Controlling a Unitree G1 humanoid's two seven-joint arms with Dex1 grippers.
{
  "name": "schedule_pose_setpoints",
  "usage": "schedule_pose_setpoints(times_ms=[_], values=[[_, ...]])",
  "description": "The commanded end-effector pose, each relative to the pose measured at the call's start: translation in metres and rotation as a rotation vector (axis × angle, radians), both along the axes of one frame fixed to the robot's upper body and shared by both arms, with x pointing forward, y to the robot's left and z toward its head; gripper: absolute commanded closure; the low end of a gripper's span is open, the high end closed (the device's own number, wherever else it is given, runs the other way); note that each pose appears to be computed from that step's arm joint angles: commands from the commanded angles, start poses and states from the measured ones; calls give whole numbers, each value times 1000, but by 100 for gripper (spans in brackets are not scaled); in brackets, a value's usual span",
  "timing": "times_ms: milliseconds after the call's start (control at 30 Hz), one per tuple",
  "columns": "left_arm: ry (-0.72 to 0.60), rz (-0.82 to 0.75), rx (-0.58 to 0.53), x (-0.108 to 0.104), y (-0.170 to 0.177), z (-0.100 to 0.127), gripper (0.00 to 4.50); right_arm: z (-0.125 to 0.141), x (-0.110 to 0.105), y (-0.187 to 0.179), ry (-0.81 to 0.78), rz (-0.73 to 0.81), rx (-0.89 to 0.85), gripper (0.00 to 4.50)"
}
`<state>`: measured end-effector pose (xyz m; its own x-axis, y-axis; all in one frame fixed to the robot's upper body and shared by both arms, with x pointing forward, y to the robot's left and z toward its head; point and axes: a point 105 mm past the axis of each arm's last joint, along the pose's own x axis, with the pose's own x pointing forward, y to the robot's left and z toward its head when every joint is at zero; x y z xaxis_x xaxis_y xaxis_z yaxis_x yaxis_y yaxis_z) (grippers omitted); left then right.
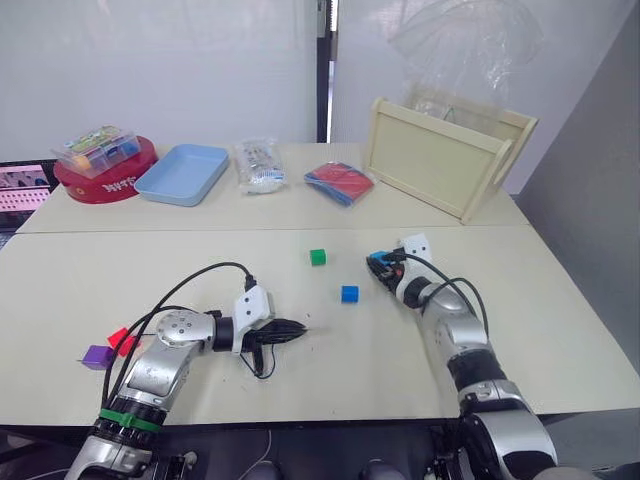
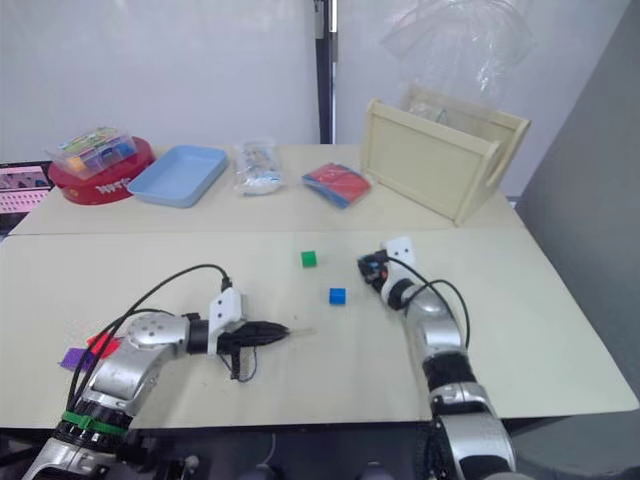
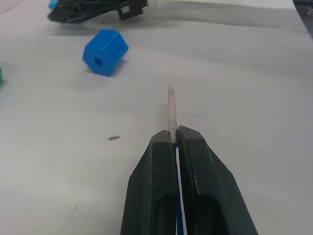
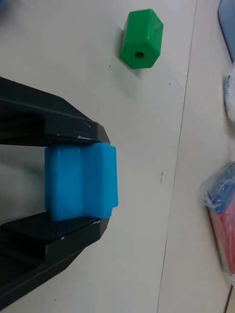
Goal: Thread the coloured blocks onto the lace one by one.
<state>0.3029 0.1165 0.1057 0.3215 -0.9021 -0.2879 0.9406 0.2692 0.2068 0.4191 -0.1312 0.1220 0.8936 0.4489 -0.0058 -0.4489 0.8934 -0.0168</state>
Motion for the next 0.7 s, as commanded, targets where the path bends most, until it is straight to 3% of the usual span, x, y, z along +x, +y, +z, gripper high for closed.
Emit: schedule_pose_setpoints(times_ms=[33,167,367,467,667,700], values=[[-29,-21,-14,-4,2,8,450,42,-16,-6,-138,-4,72,329],[4,-29,-10,-13,10,1,450,47,-71,8,-145,96,85,329],[28,-41,-17,-16,15,0,450,25,-122,17,-51,58,82,329],[35,-48,-38,-16,13,1,450,9,-137,26,3,56,61,329],[49,-75,-47,-20,10,0,450,-8,-146,39,73,10,114,329],[51,-80,-46,-20,10,1,450,-12,-147,40,85,6,114,279]])
